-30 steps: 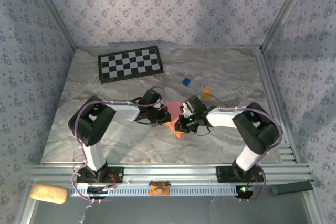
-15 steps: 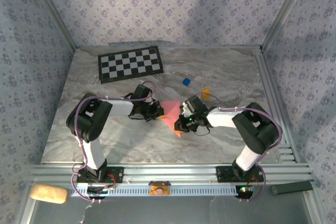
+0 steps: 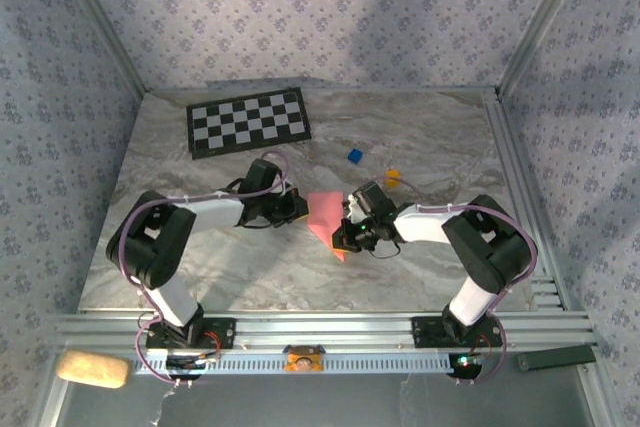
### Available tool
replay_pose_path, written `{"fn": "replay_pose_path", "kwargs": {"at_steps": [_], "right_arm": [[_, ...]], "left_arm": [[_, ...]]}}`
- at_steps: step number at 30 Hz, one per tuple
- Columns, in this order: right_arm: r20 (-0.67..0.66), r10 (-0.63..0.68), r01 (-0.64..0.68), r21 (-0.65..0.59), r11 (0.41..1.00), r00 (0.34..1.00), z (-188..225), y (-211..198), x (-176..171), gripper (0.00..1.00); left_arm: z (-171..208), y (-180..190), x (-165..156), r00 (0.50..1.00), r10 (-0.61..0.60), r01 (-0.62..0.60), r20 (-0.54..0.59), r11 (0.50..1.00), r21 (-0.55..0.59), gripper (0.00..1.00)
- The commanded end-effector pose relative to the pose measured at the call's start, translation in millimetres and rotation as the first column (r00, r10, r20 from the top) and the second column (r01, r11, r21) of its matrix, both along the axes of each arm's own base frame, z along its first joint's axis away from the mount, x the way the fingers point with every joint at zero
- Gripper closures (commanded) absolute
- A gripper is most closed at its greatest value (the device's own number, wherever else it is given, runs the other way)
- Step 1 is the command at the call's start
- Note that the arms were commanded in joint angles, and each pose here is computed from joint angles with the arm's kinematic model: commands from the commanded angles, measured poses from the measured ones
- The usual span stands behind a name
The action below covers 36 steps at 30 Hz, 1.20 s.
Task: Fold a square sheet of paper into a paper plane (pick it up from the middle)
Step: Third fold the triangle at the center of the table.
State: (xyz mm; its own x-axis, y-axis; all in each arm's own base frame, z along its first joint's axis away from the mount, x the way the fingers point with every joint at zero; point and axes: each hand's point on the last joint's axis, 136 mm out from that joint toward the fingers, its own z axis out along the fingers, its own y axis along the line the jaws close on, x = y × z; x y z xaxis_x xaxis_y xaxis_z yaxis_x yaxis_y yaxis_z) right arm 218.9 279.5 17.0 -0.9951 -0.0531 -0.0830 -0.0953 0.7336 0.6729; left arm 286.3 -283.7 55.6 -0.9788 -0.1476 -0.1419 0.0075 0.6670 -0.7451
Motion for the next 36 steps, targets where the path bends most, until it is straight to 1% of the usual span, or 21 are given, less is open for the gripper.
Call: {"fn": "replay_pose_path", "kwargs": {"at_steps": [1,6,9,12,17,22,24,30,36], "right_arm": [[-0.110,-0.035,0.014,-0.179,0.984,0.993,-41,-36,-24,0.99],[-0.110,-0.032,0.012,-0.177,0.984,0.993,-40,-35,-24,0.99],[-0.109,-0.033,0.013,-0.176,0.984,0.994,-39,-36,-24,0.99],[-0.107,-0.030,0.011,-0.174,0.985,0.994,-38,-35,-24,0.99],[-0.087,-0.028,0.015,-0.144,0.989,0.996,-28,-31,-19,0.98],[-0.015,0.002,-0.002,-0.031,1.000,1.000,15,-2,0,0.96],[0.009,0.016,-0.016,-0.016,1.000,1.000,24,6,4,0.96],[-0.020,0.043,-0.043,0.006,0.999,0.999,16,26,12,0.95],[-0.040,0.039,-0.038,0.013,0.999,0.998,11,44,20,0.94]], "left_arm": [[5,-17,-13,0.998,-0.052,0.052,0.018,0.998,-0.023,0.94],[-15,-25,-22,0.997,-0.073,0.073,-0.024,0.997,-0.016,0.96],[-35,-14,-21,0.997,-0.059,0.061,-0.048,0.997,0.044,0.97],[-47,-5,-19,0.997,-0.034,0.038,-0.063,0.997,0.064,0.98],[-55,3,-18,0.996,-0.024,0.032,-0.082,0.995,0.099,1.00],[-62,7,-25,0.993,-0.029,0.042,-0.112,0.992,0.117,1.00],[-63,7,-26,0.993,-0.031,0.045,-0.115,0.992,0.117,1.00],[-62,5,-25,0.992,-0.036,0.050,-0.118,0.992,0.114,1.00],[-60,5,-24,0.993,-0.038,0.051,-0.114,0.992,0.115,1.00]]}}
